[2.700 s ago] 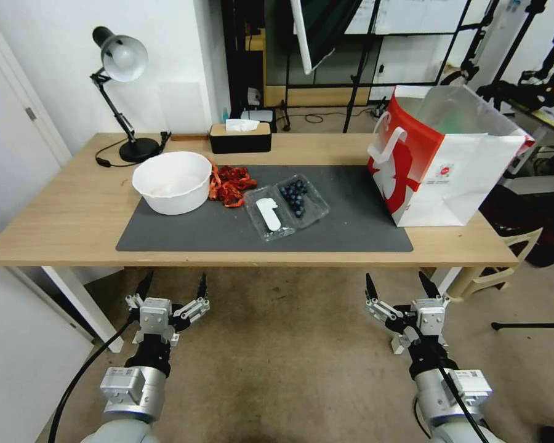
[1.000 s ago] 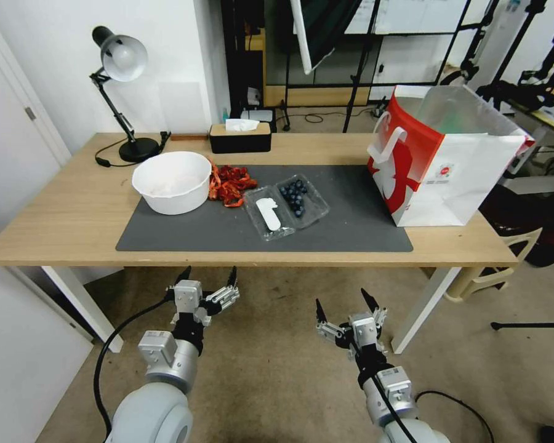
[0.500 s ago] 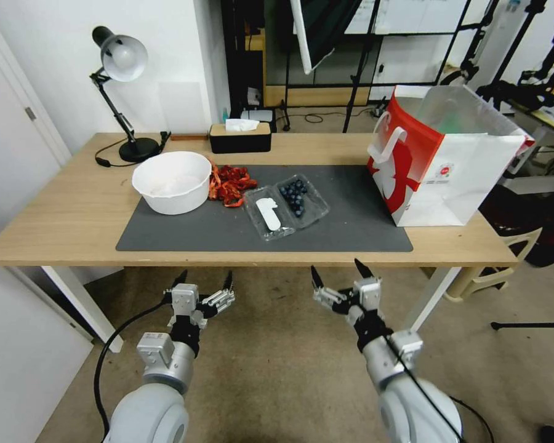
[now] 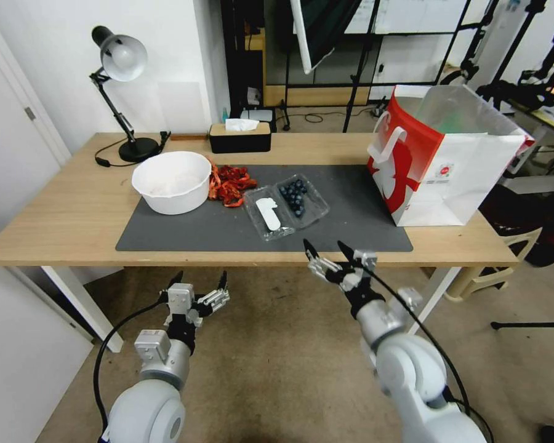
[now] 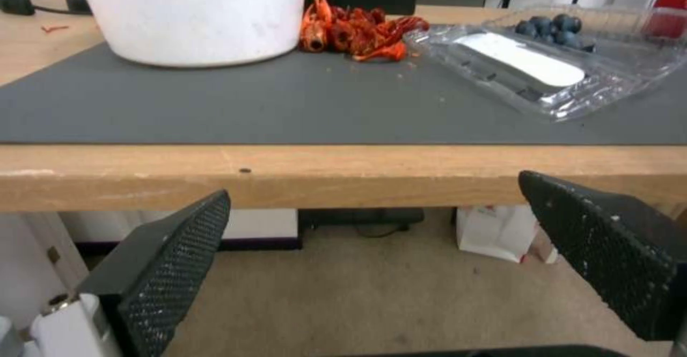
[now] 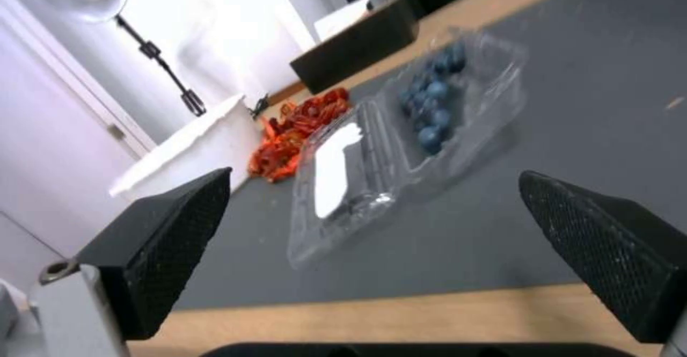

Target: Close the takeout container lid, then place the container into the takeout bag.

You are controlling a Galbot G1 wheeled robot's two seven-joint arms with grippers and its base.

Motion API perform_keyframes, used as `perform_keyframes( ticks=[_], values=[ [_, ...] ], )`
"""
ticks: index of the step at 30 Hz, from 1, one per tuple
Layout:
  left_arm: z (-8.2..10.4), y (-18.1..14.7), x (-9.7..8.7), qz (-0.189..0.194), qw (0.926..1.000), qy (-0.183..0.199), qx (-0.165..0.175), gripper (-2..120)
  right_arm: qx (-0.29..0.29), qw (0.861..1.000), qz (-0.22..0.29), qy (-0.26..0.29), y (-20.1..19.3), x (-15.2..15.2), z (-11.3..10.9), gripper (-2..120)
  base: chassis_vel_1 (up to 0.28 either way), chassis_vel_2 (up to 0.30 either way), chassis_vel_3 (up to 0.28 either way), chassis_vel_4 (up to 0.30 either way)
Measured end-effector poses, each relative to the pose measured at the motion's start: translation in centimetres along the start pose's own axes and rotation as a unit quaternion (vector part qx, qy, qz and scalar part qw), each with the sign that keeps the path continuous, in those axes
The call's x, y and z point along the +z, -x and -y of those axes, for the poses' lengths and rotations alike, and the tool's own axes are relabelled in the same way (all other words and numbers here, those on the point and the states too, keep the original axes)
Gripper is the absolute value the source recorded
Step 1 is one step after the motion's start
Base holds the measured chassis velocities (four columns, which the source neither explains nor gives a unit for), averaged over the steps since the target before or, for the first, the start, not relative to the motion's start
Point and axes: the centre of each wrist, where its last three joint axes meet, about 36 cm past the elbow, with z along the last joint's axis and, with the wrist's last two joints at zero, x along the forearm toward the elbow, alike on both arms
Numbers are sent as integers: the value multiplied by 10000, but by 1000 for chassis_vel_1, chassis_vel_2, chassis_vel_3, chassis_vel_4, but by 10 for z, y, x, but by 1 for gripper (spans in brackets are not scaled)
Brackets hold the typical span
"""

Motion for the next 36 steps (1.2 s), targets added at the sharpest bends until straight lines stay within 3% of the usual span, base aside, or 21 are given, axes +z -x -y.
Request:
perform_keyframes(
  ticks=[6,11,22,36],
  values=[
    [-3,-1,4,-9,10000,-2,-62,100,130,9951,-444,874,33,-30,-9,100,0,0,0,0],
    [-6,-2,6,-26,9999,2,-111,100,395,9879,-947,1160,54,-45,-19,100,0,0,0,0],
    [-9,-2,8,-11,9999,7,-167,100,590,9795,-1499,1208,87,-51,-35,100,0,0,0,0],
    [-9,-1,11,-38,9999,-10,-129,100,789,9738,-1734,1242,115,-53,-49,100,0,0,0,0]
  ],
)
